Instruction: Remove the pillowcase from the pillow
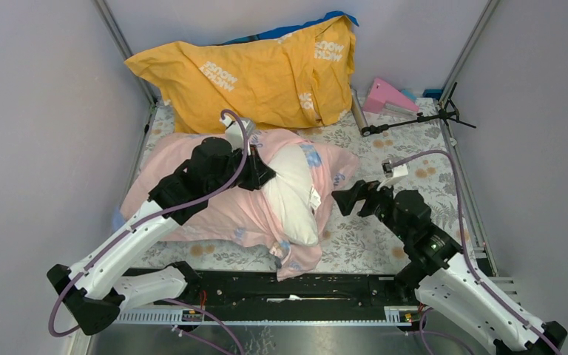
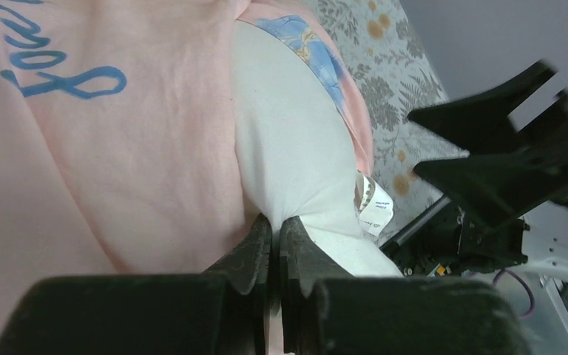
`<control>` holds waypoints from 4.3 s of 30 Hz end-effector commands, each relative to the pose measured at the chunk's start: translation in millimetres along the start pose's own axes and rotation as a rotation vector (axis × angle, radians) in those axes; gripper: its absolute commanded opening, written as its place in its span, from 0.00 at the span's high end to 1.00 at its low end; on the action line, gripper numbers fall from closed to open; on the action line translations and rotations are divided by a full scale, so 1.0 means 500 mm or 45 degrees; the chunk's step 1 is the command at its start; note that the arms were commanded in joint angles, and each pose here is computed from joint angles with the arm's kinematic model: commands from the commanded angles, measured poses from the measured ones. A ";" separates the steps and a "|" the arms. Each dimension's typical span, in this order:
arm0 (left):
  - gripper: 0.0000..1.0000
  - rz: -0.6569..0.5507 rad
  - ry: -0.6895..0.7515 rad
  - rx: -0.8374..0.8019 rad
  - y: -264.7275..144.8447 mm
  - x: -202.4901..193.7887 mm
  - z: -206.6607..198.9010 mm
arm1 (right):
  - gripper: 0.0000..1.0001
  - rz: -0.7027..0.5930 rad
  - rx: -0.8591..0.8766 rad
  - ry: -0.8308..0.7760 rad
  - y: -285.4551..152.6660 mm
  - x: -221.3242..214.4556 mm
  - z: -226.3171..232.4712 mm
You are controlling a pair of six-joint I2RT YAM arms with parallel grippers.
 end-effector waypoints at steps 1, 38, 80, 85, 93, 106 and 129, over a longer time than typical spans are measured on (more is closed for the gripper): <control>1.00 -0.190 0.041 -0.217 -0.029 0.074 -0.065 | 0.02 -0.179 -0.080 -0.126 -0.012 0.102 0.008; 1.00 -0.455 0.012 -0.230 -0.240 0.141 -0.076 | 0.01 0.137 -0.567 0.299 0.166 0.022 -0.233; 0.13 0.002 0.324 0.037 0.024 0.006 -0.146 | 0.00 0.335 -0.157 0.398 0.034 -0.023 -0.079; 0.13 0.020 0.343 0.190 0.033 0.008 -0.111 | 0.00 0.445 -0.108 0.428 0.039 -0.066 -0.077; 0.22 0.281 0.373 0.061 0.137 -0.096 -0.141 | 0.06 0.593 0.031 0.568 0.051 -0.129 -0.045; 0.77 0.156 0.000 0.501 0.110 -0.110 0.135 | 1.00 0.340 -0.449 0.343 0.056 -0.055 -0.166; 0.15 0.047 -0.297 0.242 0.045 -0.105 0.140 | 1.00 -0.124 -0.665 0.251 -0.024 0.063 -0.216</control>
Point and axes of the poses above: each gripper's point midway between its finger pads, its own y axis out along the fingers, its own z axis along the line the jaws close on, x = y × z, the point moved 1 cm from there along -y, back along the fingers, and after that the axes turned 7 degrees about y, right-handed, at the moved point
